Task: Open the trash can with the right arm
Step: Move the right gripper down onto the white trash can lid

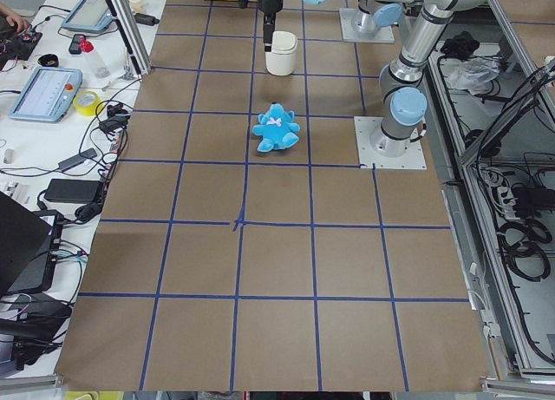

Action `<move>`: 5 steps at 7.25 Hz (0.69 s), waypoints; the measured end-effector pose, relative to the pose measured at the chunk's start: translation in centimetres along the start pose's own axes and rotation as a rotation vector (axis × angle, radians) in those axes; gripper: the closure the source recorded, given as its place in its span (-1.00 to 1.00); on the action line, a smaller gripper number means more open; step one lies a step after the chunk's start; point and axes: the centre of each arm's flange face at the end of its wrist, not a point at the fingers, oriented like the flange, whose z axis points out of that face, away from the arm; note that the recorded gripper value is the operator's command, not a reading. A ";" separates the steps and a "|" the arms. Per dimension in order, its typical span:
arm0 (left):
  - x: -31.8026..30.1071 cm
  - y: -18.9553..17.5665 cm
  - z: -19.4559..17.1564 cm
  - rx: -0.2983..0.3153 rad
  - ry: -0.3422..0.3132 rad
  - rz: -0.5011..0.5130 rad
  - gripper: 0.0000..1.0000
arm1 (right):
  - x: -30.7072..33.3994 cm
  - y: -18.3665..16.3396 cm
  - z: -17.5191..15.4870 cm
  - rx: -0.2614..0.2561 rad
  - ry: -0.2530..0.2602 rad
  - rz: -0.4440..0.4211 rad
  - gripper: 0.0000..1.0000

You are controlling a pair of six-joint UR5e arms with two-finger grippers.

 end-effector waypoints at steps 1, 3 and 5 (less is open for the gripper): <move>0.0 0.0 0.0 0.000 0.000 0.001 -1.00 | -1.8 0.8 3.0 -0.031 0.011 -0.020 1.00; 0.0 0.0 0.0 0.000 0.000 0.000 -1.00 | -3.5 2.4 8.6 -0.087 0.030 -0.053 1.00; 0.0 0.0 0.0 0.000 0.000 0.001 -1.00 | -3.4 3.6 11.4 -0.136 0.047 -0.053 1.00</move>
